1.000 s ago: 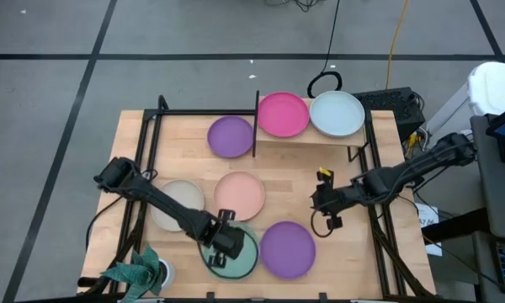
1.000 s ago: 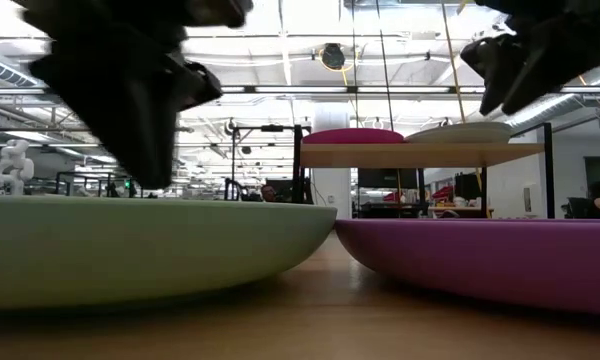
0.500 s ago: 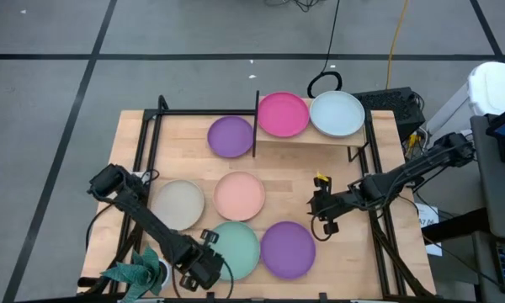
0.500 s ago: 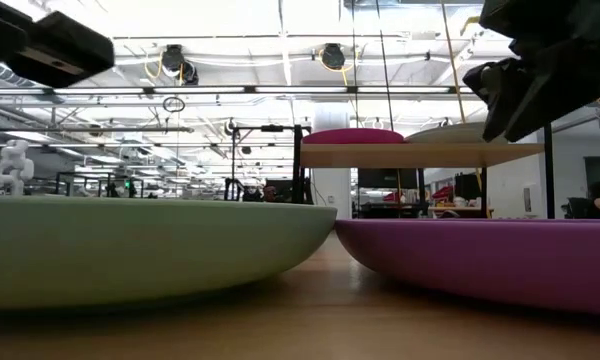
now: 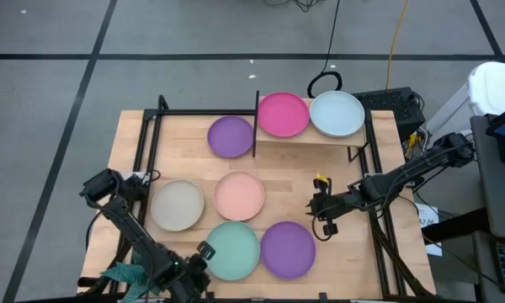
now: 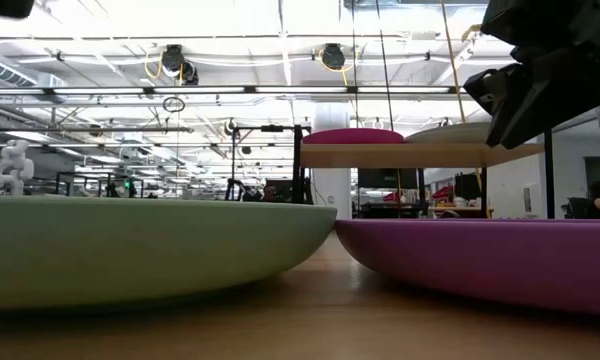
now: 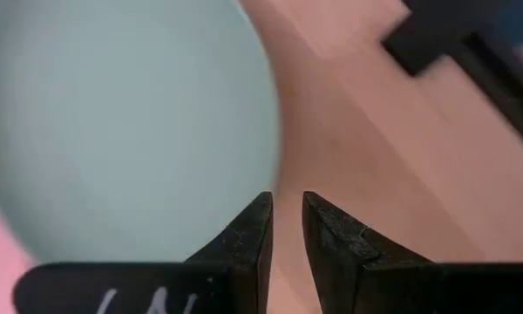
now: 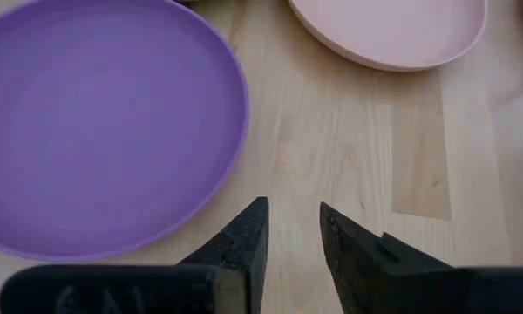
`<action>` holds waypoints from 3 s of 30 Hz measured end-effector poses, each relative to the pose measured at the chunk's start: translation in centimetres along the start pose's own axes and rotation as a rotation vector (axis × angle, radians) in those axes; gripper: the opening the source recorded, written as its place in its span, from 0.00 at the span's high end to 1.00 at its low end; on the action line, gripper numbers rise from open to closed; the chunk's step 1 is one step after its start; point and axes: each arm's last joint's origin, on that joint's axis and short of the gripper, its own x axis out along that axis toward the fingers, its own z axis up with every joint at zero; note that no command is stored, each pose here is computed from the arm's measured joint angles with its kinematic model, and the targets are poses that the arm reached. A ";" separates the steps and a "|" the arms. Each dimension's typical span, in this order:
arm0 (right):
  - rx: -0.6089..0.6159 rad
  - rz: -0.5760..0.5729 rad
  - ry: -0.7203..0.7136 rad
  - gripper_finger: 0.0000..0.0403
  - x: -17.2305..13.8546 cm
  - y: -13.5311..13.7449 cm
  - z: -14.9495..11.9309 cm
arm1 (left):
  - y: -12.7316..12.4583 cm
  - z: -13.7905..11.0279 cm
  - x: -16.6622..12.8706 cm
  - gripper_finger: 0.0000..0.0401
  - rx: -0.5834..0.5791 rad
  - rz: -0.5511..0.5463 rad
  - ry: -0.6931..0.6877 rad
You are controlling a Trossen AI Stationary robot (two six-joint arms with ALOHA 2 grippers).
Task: Place and stack plates onto a shelf
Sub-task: Stack the green plate on top of the pink plate on the shelf
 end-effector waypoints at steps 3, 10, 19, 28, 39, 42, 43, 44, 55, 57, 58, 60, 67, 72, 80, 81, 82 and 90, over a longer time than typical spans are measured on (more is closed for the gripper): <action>0.000 0.000 -0.001 0.79 0.0 0.0 0.0 | -0.6 0.2 0.2 0.78 0.084 0.037 -0.019; 0.001 0.001 -0.006 0.79 0.0 0.0 0.1 | -0.3 -0.3 1.2 0.66 0.136 0.047 -0.017; 0.004 0.001 -0.005 0.79 0.0 0.0 0.1 | 0.1 -1.2 2.9 0.64 0.202 0.013 -0.025; 0.001 0.000 -0.005 0.79 0.0 0.0 0.1 | 0.2 -1.8 3.4 0.80 0.274 0.023 -0.009; 0.001 0.000 -0.006 0.79 0.0 0.0 0.1 | 0.3 -2.0 3.3 0.97 0.285 0.059 -0.040; 0.001 0.000 -0.006 0.79 0.0 0.0 0.1 | 0.5 -1.3 2.4 0.97 0.294 0.084 -0.074; 0.001 -0.001 -0.006 0.79 0.0 0.0 0.1 | 0.6 -1.1 2.2 0.97 0.310 0.090 -0.083; 0.000 -0.001 -0.006 0.79 0.0 0.0 0.1 | 0.7 -0.9 1.9 0.97 0.325 0.102 -0.085; 0.015 -0.003 0.012 0.79 0.0 0.0 -0.1 | 4.7 1.6 -1.0 0.98 0.334 0.193 -0.065; 0.031 -0.005 0.023 0.79 0.0 0.0 -0.2 | 5.7 1.9 -1.5 0.98 0.324 0.202 -0.045; 0.039 -0.007 0.031 0.79 0.0 -0.1 -0.3 | 6.3 2.0 -1.7 0.98 0.323 0.207 -0.040; 0.050 -0.009 0.045 0.79 0.0 -0.1 -0.4 | 7.5 2.1 -2.1 0.98 0.331 0.216 -0.023; 0.157 0.060 0.068 0.79 -0.5 0.0 -0.6 | 12.2 2.2 -2.4 0.98 0.414 0.268 0.029; 0.217 0.061 0.111 0.79 -1.4 0.4 -1.3 | 16.9 1.9 -2.9 0.98 0.424 0.333 0.069; 0.255 0.002 0.128 0.79 -2.4 0.8 -2.1 | 25.0 1.0 -5.7 0.98 0.347 0.472 0.090; 0.259 0.004 0.126 0.79 -2.5 0.9 -2.1 | 26.0 0.7 -6.0 0.98 0.324 0.486 0.091; 0.262 0.000 0.122 0.79 -2.5 1.0 -2.1 | 27.0 0.5 -6.4 0.98 0.301 0.501 0.091; 0.253 -0.046 0.083 0.79 -2.6 1.1 -2.0 | 34.2 -2.9 -7.9 0.98 0.113 0.641 0.078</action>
